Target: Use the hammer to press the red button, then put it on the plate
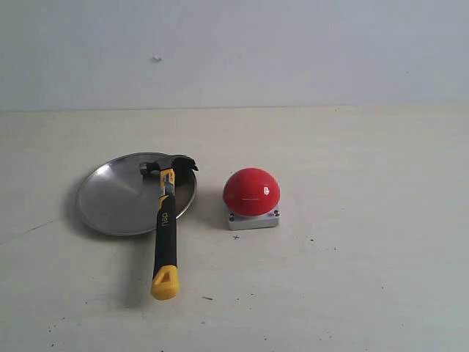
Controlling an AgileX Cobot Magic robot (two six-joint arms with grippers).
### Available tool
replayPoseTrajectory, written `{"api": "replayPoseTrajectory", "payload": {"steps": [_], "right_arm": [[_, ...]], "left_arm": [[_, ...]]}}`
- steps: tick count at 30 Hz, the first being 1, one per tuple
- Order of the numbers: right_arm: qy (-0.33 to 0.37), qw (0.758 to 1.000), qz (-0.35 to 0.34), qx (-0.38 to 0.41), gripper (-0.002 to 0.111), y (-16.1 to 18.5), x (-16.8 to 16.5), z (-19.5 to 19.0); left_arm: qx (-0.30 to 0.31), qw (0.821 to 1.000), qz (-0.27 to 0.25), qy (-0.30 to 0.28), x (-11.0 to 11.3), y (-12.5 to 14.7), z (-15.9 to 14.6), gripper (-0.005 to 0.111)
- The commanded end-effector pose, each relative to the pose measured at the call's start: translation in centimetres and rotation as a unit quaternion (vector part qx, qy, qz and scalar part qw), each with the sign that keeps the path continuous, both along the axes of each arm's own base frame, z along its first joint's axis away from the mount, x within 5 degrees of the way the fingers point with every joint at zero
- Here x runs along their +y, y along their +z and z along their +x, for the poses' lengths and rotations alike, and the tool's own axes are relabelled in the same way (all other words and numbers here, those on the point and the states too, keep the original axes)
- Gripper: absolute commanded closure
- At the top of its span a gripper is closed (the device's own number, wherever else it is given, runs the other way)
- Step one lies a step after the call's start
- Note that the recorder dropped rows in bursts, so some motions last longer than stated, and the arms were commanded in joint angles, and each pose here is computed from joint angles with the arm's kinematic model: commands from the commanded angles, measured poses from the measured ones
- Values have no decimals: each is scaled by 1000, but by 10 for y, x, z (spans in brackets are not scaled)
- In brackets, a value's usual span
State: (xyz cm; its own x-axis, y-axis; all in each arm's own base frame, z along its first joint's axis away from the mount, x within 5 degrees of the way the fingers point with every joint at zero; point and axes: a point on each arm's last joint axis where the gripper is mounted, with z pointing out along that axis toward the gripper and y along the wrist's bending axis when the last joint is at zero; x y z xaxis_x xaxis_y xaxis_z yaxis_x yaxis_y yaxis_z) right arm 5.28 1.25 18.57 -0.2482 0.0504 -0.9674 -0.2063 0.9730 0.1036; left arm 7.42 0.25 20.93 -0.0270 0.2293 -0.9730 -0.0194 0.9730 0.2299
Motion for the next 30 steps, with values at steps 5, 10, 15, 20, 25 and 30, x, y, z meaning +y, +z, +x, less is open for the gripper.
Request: {"api": "replayPoseTrajectory", "payload": {"steps": [5,10,15,20,25,30], "right_arm": [[-3,1000,3,-3,108,-1,0,0],[-3,1000,3,-3,108,-1,0,0],[-3,1000,3,-3,108,-1,0,0],[-3,1000,3,-3,108,-1,0,0],[-3,1000,3,-3,108,-1,0,0],[-3,1000,3,-3,108,-1,0,0]], "left_arm": [[49,998,-34,18,1,-12,-10,107],[66,992,-95,54,6,-19,-19,107],[62,992,-96,53,6,-19,-19,107],[63,992,-96,53,6,-19,-20,107],[63,992,-96,53,6,-19,-20,107],[63,992,-96,53,6,-19,-20,107]]}}
